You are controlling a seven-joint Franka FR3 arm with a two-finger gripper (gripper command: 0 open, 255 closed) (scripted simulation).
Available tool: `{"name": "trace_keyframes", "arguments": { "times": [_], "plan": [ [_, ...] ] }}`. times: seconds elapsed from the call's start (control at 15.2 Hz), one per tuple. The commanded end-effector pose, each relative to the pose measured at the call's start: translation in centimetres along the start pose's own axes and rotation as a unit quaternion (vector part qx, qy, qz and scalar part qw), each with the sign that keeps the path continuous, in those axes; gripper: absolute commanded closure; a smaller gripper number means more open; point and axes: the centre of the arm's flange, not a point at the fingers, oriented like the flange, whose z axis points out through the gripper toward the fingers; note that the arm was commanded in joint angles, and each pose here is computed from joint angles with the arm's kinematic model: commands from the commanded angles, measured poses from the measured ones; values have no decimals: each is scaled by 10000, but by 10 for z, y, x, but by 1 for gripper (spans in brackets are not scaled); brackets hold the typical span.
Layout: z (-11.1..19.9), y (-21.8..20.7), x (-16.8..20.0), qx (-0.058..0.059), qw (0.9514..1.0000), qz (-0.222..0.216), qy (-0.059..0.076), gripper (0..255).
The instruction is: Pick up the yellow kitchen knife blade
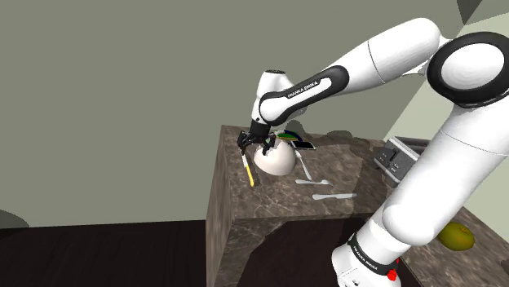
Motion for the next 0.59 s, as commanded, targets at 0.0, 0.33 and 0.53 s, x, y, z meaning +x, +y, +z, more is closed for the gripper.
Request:
{"name": "trace_keyframes", "arguments": {
  "times": [0.0, 0.33, 0.53],
  "plan": [
    [18, -8, 16, 45, 9998, 203, -2, 0],
    [44, -13, 25, 67, 9995, 305, -2, 0],
    [60, -13, 25, 67, 9995, 305, -2, 0]
  ]
}}
